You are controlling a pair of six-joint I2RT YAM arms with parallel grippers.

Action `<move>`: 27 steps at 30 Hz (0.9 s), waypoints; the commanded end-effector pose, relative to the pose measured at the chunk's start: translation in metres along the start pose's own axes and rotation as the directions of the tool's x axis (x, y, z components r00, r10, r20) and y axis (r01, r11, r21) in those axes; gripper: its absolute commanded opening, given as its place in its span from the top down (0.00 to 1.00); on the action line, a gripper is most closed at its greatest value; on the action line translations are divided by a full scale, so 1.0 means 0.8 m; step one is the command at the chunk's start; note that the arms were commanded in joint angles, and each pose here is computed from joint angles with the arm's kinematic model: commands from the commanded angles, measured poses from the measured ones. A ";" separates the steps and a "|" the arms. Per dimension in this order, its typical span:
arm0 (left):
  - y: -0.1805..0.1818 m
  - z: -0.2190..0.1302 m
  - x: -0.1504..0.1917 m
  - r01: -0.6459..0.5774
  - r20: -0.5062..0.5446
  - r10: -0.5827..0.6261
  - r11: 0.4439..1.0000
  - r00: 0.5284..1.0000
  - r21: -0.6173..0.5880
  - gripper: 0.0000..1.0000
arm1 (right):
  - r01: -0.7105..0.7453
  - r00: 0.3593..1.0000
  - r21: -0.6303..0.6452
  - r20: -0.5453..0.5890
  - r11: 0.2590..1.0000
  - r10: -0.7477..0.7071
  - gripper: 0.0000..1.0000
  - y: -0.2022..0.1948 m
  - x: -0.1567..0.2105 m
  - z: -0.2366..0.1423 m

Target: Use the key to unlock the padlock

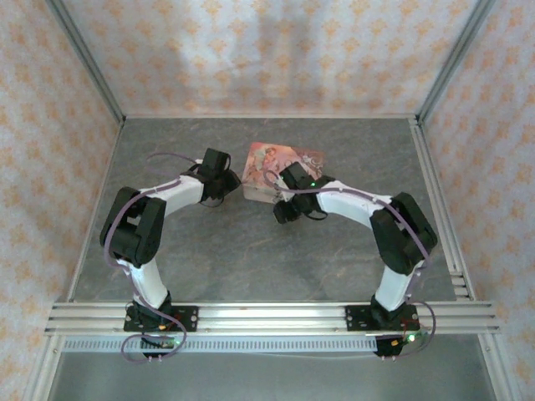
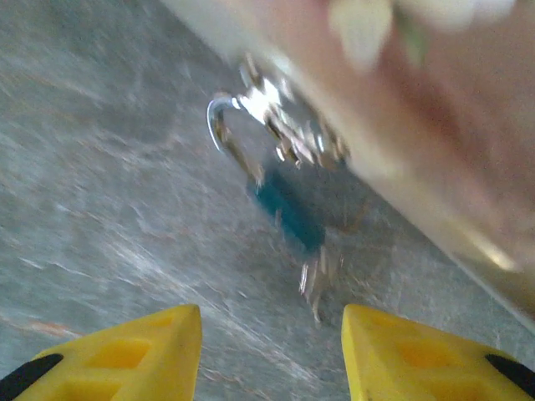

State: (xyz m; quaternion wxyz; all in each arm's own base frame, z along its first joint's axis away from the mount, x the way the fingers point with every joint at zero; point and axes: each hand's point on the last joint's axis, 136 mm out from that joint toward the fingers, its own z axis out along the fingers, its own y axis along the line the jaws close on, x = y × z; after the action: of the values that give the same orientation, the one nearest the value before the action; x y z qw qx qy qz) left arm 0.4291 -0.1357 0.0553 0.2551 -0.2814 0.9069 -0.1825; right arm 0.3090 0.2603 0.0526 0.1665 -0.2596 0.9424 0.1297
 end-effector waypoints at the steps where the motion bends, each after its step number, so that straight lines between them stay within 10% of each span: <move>1: 0.000 -0.003 0.006 -0.008 -0.011 0.008 1.000 1.000 0.002 0.60 | 0.038 0.995 0.062 0.085 0.997 -0.043 0.54 -0.009 -0.011 0.000; 10: 0.001 -0.002 0.008 -0.005 -0.012 0.005 1.000 1.000 0.004 0.61 | 0.028 0.949 0.132 0.307 0.991 -0.068 0.50 -0.018 -0.032 0.016; 21: -0.004 -0.005 0.003 -0.024 -0.008 0.024 1.000 1.000 0.006 0.61 | -0.046 0.946 0.140 0.324 0.989 -0.002 0.49 -0.044 -0.017 0.028; 27: -0.005 0.003 0.004 -0.025 -0.017 0.025 1.000 1.000 0.005 0.61 | 0.001 0.932 0.137 0.358 0.991 -0.050 0.75 -0.039 -0.045 0.044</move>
State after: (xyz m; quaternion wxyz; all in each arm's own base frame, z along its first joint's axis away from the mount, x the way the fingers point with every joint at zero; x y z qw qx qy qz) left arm 0.4271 -0.1377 0.0537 0.2497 -0.2793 0.9082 -0.1868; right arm 0.3453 0.2473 0.0234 0.3227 -0.2255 0.9140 0.0987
